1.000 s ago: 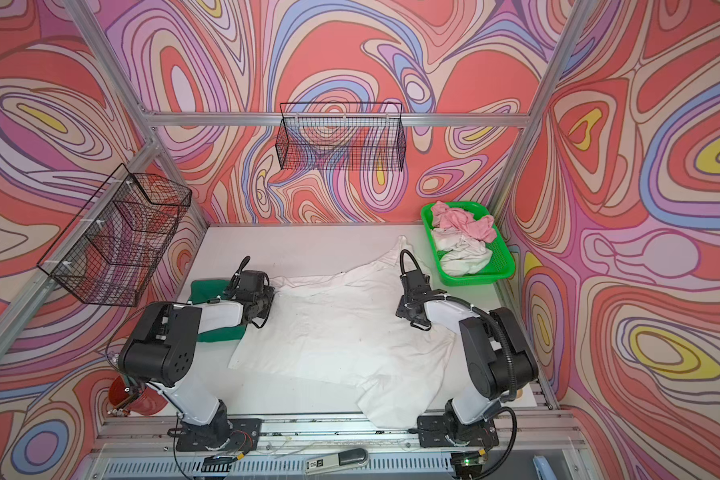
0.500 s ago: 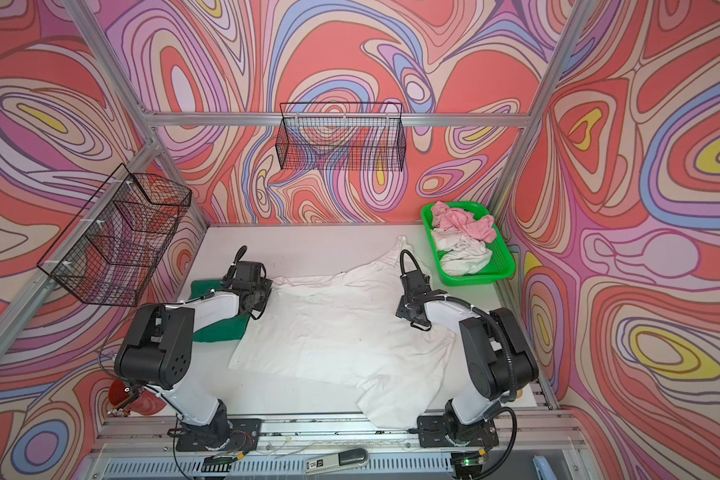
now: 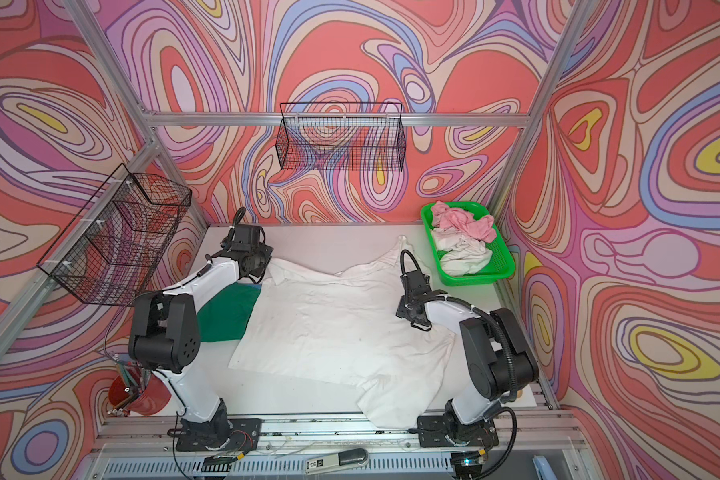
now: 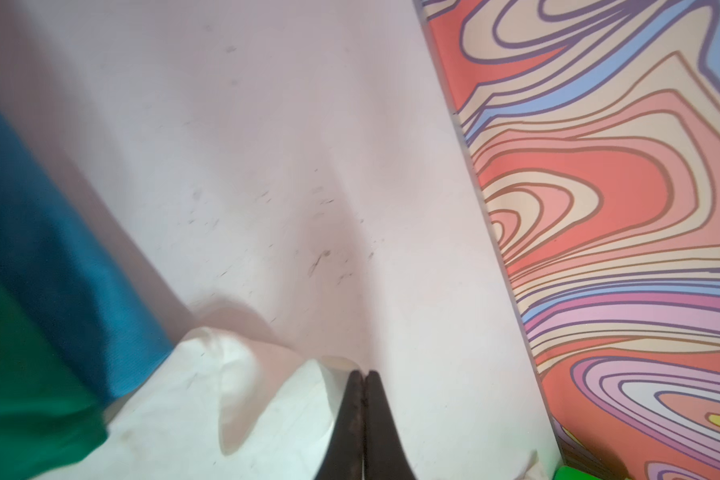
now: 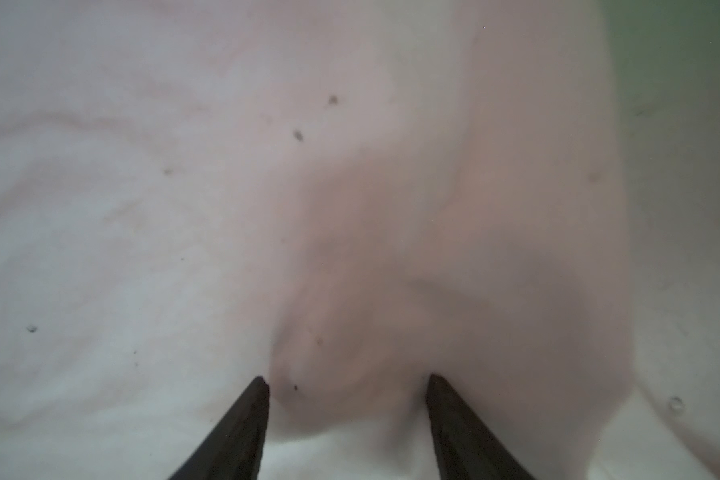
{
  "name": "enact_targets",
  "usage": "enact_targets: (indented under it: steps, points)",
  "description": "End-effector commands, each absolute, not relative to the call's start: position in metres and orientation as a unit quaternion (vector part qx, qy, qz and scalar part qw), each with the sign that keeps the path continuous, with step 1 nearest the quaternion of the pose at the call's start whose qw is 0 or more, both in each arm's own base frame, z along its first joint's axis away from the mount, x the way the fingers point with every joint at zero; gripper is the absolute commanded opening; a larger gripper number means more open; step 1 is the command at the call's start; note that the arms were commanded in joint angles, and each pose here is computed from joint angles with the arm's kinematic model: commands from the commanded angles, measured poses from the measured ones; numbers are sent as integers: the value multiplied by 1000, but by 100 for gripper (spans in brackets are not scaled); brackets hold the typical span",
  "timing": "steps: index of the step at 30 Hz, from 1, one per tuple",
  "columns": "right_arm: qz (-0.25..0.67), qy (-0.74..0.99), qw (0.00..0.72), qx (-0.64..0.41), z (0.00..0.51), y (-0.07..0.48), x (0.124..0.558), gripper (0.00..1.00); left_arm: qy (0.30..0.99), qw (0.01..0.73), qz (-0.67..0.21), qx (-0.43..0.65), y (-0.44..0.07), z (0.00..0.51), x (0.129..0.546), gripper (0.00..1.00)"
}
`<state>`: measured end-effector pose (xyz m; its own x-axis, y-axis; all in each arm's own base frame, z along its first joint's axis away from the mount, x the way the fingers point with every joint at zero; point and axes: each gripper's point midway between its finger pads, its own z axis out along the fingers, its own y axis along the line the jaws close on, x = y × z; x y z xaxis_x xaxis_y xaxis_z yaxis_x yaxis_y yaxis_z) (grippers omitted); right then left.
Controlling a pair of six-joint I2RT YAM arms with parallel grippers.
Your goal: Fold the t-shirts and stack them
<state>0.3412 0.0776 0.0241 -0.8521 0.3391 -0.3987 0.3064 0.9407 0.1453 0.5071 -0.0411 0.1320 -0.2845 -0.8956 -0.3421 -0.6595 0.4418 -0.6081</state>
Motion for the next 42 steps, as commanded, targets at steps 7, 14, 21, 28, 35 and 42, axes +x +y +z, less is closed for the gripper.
enact_targets:
  steps: [7,14,21,28,35,42]
  points:
    - [47,965,201,164,21,79,331,64,841,316,-71,-433,-26,115,544,0]
    - [45,965,203,161,22,78,329,64,862,327,-22,-387,-19,113,573,0]
    - [50,964,205,160,26,79,329,64,876,332,5,-351,-17,116,593,6]
    - [69,958,227,162,53,85,343,65,880,336,-4,-337,-19,150,598,69]
    - [86,945,258,179,101,76,379,67,885,312,-62,-339,-38,184,560,93]
    - [90,943,260,186,113,78,400,67,896,256,-112,-345,-70,164,489,95]
